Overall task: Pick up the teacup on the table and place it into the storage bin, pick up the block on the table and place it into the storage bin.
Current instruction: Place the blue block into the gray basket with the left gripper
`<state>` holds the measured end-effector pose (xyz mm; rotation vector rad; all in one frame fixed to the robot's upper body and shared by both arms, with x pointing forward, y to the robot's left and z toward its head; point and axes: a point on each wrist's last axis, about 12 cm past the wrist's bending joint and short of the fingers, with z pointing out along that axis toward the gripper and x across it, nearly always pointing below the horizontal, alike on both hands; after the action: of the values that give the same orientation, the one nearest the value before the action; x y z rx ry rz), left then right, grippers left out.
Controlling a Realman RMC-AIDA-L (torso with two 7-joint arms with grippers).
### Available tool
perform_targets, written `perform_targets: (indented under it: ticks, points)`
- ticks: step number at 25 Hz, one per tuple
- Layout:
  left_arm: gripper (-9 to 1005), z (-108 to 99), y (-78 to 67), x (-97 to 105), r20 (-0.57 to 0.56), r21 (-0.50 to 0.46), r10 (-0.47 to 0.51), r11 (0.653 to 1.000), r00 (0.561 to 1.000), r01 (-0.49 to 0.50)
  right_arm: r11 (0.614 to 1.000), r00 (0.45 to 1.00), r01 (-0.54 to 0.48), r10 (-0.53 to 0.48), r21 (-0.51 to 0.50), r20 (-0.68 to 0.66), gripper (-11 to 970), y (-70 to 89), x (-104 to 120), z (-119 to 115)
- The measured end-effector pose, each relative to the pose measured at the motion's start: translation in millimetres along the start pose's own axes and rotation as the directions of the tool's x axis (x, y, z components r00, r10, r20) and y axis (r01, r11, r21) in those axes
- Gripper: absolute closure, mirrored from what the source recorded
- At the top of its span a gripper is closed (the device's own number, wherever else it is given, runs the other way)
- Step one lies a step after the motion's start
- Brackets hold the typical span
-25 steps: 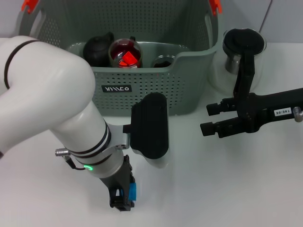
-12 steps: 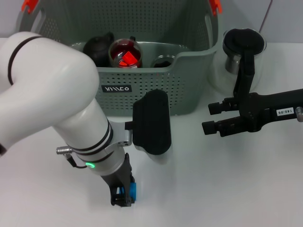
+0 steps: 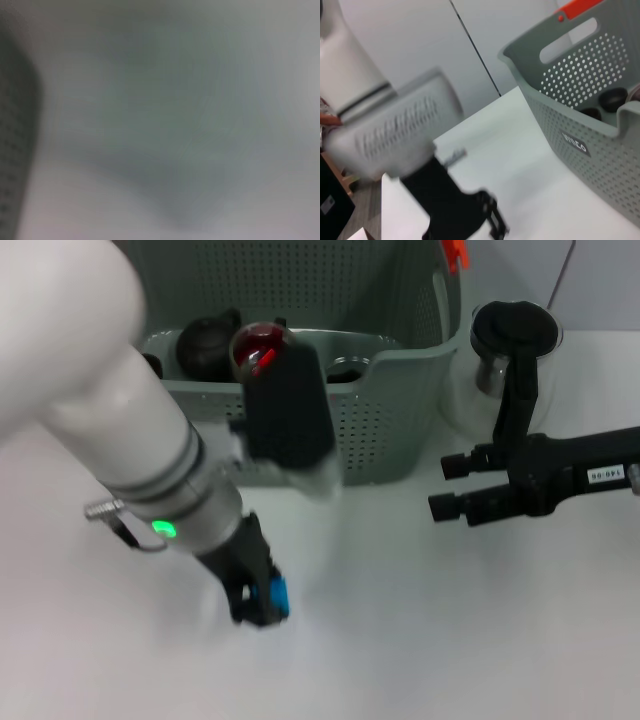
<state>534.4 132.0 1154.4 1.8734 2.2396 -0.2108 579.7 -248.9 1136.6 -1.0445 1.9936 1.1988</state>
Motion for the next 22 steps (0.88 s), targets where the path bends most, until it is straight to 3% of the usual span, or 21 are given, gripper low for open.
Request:
perform_targets:
  ticks: [3,8,16,20,22]
  points:
    - [590,-25.9,12.4,5.4,0.115,-0.013,-0.068,0.997,0.991,0.07,1.0,1.0,0.002,-0.003,0.013,0.026,44,-1.2,-2.3,-4.6]
    - [588,-63.9,35.9,24.7,0.36,0.009,-0.18,0.982,0.915,0.19,1.0,0.999,0.02,-0.02,-0.006,0.032,44,0.9,-6.0,-9.7]
    - [586,-114.6,67.4,72.1,0.645,0.022,-0.27,0.942,0.714,0.336,0.998,0.998,0.06,-0.059,-0.036,0.03,43,4.0,-11.4,-9.6]
    - [586,-117.2,94.6,85.1,0.731,0.065,-0.316,0.914,0.604,0.4,0.995,0.997,0.079,-0.078,-0.056,0.023,43,6.0,-14.1,-8.6]
    - [585,-113.1,105.7,87.5,0.747,0.087,-0.341,0.901,0.571,0.425,0.994,0.996,0.088,-0.087,-0.065,0.019,43,6.9,-14.5,-8.3]
